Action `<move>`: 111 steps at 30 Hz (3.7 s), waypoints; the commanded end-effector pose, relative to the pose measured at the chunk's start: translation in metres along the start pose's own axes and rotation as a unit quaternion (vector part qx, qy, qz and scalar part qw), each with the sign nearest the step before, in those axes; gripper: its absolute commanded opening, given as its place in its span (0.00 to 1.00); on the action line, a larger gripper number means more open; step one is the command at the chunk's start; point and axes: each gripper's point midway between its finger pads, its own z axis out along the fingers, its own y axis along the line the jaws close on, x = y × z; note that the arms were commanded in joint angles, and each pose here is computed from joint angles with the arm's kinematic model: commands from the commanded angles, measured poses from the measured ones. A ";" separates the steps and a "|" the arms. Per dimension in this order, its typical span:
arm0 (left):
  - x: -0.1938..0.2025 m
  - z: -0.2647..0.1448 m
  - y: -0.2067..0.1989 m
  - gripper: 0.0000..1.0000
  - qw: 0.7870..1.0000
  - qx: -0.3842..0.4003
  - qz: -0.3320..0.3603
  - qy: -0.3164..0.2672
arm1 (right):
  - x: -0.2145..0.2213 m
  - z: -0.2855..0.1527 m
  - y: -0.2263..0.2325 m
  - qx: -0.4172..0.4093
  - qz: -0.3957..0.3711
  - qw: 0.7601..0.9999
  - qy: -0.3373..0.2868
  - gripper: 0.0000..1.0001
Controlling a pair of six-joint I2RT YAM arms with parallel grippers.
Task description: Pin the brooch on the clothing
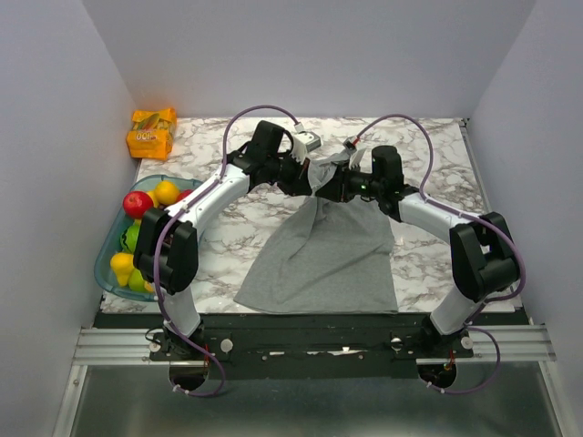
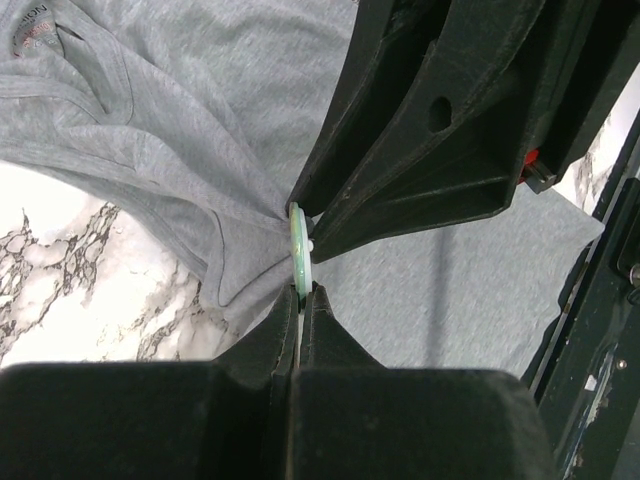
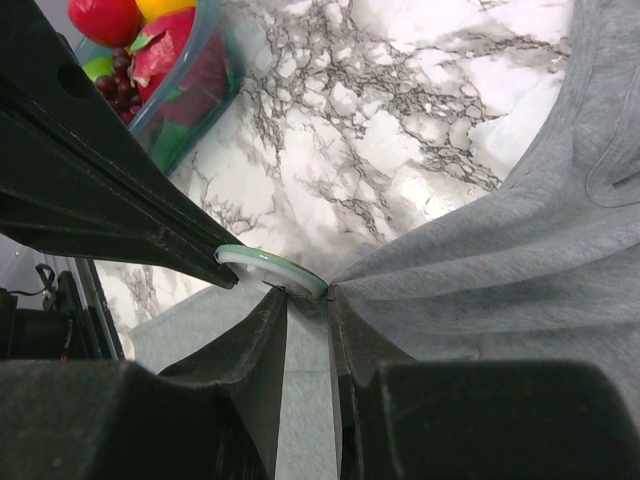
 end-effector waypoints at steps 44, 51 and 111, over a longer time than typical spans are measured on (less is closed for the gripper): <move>0.003 0.029 -0.035 0.00 0.999 0.011 0.024 0.019 | -0.001 0.019 0.022 -0.013 -0.044 0.999 0.025 0.30; 0.001 0.028 -0.025 0.00 1.000 -0.009 0.022 0.017 | 0.001 0.015 0.024 -0.010 -0.042 0.999 0.025 0.33; -0.011 0.001 -0.019 0.00 0.999 0.038 0.021 -0.011 | 0.004 -0.017 -0.006 -0.038 -0.037 0.999 -0.005 0.41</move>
